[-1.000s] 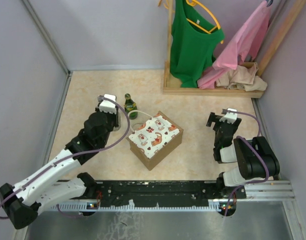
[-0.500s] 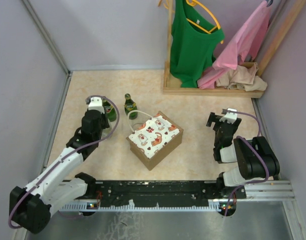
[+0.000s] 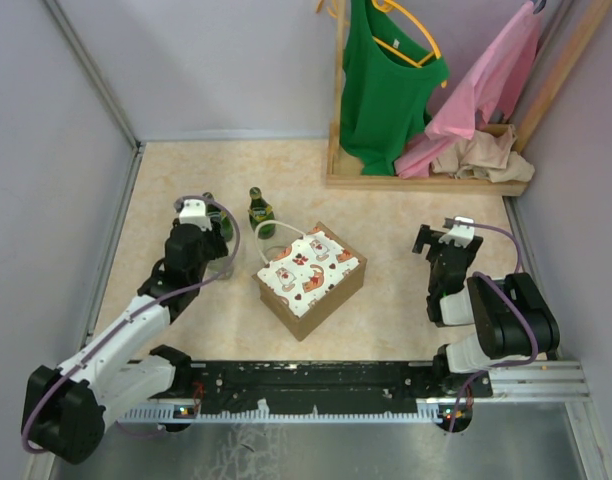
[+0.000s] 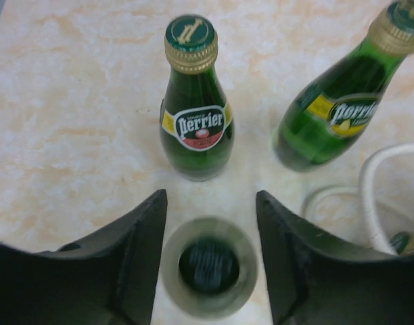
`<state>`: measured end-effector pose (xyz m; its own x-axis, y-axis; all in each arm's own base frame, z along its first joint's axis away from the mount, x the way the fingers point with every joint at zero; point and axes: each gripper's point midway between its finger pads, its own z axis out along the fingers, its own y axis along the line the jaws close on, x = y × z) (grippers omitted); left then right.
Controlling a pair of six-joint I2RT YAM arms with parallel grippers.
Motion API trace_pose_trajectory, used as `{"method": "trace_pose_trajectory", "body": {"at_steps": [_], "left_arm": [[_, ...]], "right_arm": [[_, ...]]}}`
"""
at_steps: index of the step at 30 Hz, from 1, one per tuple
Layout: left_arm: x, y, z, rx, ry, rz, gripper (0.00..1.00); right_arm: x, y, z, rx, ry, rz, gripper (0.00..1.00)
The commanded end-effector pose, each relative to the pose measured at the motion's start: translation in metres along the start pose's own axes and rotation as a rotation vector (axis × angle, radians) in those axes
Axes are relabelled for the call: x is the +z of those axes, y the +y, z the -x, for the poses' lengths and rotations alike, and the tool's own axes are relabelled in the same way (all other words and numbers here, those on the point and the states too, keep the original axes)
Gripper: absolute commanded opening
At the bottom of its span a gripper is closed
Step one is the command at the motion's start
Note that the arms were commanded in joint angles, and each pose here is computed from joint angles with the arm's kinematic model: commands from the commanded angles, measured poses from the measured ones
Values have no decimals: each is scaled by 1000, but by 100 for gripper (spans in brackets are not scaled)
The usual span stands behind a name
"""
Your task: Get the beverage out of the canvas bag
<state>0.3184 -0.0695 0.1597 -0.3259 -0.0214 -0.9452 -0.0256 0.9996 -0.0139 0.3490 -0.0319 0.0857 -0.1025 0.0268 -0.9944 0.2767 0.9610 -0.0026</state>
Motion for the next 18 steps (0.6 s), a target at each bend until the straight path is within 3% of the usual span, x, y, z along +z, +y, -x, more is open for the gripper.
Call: {"method": "trace_pose_trajectory", "body": {"at_steps": [1, 3, 4, 5, 13, 18], "left_arm": [[-1, -4, 37, -78, -138, -18, 71], [-2, -3, 37, -83, -139, -16, 84], [-3, -3, 37, -83, -138, -15, 97], [-4, -2, 37, -85, -138, -13, 99], [-17, -15, 77, -129, -220, -95, 97], [-28, -55, 109, -116, -246, -307, 97]], "right_arm": [[6, 2, 24, 32, -76, -1, 99], [6, 2, 24, 30, -76, -2, 99], [6, 2, 24, 31, -76, -2, 99], [6, 2, 24, 31, -77, -2, 99], [6, 2, 24, 31, -77, -2, 99], [6, 2, 24, 30, -76, -1, 99]]}}
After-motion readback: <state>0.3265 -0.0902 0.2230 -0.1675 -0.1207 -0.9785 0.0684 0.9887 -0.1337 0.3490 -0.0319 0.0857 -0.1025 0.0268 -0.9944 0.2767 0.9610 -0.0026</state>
